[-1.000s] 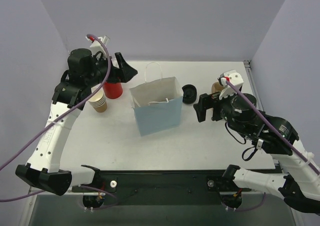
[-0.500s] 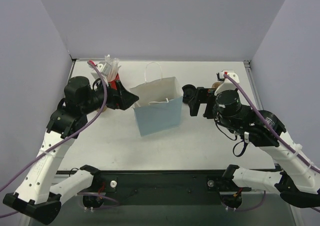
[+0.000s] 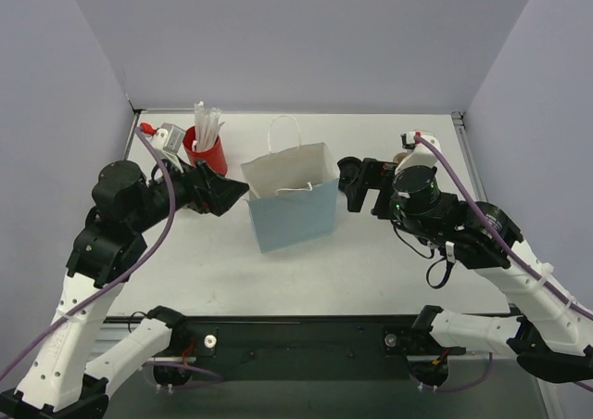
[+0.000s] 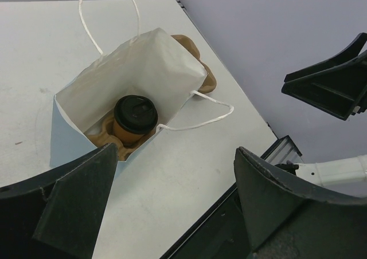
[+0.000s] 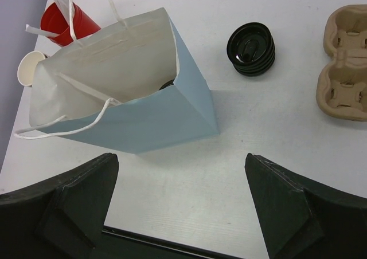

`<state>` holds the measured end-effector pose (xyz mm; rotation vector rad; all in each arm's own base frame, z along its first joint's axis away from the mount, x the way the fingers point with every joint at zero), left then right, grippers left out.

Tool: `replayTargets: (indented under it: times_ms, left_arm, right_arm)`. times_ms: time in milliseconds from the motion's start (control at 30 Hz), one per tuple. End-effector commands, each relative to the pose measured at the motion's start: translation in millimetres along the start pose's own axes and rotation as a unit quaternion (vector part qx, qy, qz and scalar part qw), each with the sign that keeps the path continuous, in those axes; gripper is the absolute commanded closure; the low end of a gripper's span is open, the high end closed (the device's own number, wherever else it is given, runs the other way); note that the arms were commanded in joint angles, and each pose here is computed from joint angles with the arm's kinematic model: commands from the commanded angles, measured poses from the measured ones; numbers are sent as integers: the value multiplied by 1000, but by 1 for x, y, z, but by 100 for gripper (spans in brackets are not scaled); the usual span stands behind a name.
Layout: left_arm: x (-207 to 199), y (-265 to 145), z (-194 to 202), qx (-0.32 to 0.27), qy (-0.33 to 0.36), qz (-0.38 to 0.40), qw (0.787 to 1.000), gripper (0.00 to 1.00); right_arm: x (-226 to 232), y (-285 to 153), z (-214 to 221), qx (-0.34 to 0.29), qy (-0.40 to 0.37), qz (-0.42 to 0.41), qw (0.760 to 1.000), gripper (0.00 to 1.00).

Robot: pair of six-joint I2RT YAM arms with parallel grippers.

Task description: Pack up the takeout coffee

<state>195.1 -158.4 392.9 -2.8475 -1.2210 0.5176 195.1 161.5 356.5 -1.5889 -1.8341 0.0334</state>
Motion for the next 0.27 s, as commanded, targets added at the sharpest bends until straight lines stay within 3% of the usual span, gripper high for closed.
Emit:
replayTargets:
  times_ms: [0, 233]
  left_arm:
    - [-3, 0, -6, -20, 4, 5, 1000, 8]
    - [-1, 1, -7, -22, 7, 3, 1000, 8]
  right_arm:
    - [-6, -6, -10, -29, 13, 4, 999, 0]
    - [-8, -6, -12, -41, 11, 3, 999, 0]
Point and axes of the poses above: each gripper's point midway between its finger pads, its own y axis out along the fingers, its own x axis along the line the jaws close on, z = x × y, the point moved 3 cm from there along -y, back along the fingers, and after that the axes turned 13 degrees about y, right-handed, at the moved point
